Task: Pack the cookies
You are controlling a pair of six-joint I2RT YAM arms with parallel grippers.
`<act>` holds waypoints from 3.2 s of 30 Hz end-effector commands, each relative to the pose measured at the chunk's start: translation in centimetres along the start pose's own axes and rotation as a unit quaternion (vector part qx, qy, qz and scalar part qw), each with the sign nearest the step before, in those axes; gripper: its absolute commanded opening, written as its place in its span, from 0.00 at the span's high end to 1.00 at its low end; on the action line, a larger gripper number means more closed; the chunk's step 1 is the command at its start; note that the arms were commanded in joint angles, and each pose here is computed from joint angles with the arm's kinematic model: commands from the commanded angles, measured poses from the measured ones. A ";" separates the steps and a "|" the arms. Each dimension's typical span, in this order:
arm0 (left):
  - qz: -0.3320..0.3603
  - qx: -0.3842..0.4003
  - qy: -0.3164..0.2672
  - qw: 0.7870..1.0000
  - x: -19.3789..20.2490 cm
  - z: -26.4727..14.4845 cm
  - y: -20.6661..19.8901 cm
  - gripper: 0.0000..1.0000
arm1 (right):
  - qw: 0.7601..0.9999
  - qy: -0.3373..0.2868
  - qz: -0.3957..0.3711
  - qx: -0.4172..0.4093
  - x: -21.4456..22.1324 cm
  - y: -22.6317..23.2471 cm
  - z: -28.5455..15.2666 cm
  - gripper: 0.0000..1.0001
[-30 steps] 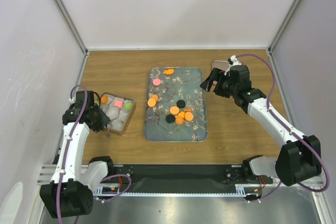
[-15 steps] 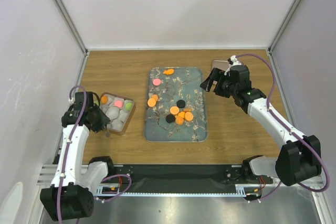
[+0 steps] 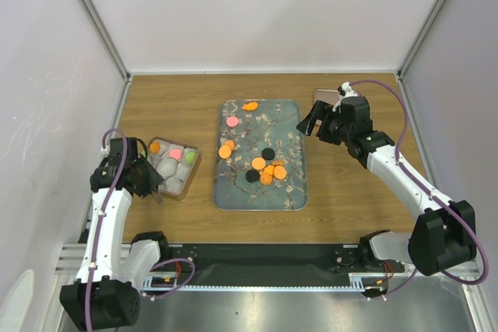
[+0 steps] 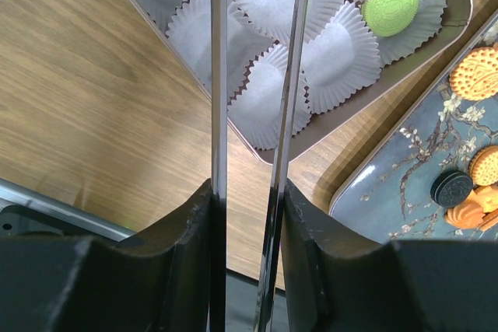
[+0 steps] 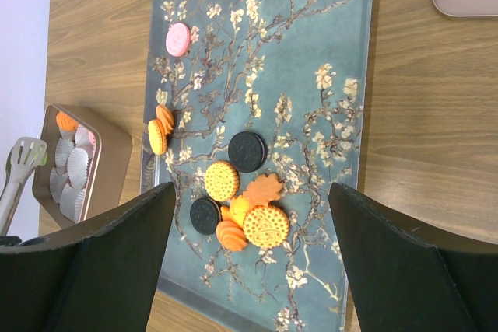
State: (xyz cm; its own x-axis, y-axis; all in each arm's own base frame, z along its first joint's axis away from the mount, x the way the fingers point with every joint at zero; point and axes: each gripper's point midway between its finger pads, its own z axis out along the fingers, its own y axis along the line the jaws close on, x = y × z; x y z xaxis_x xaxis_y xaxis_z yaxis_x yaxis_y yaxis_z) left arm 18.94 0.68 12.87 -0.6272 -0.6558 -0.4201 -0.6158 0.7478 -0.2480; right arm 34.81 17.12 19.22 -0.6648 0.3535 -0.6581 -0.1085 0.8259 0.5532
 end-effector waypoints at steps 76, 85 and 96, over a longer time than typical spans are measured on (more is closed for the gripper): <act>0.339 0.123 0.026 0.933 1.5 5.5 -28.9 0.48 | 1.000 -0.030 -0.007 -0.005 -1.8 0.7 -0.3 0.13; 0.329 0.095 0.029 0.939 1.0 7.0 -27.2 0.48 | 1.000 -0.030 -0.005 -0.006 -1.8 0.6 -0.4 0.13; 0.327 0.079 0.040 0.941 1.4 8.0 -25.1 0.48 | 0.999 -0.032 -0.008 -0.007 -1.9 0.7 -0.5 0.13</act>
State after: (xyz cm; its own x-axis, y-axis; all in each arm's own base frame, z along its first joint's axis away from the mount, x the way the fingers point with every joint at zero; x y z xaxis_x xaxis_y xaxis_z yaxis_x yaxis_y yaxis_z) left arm 36.67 -18.51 10.13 -0.9110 -0.0428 -0.4102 -0.0110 0.9968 -0.0794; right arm 35.02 16.77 19.16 -0.6565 0.3585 -0.6637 -0.0954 0.8333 0.5445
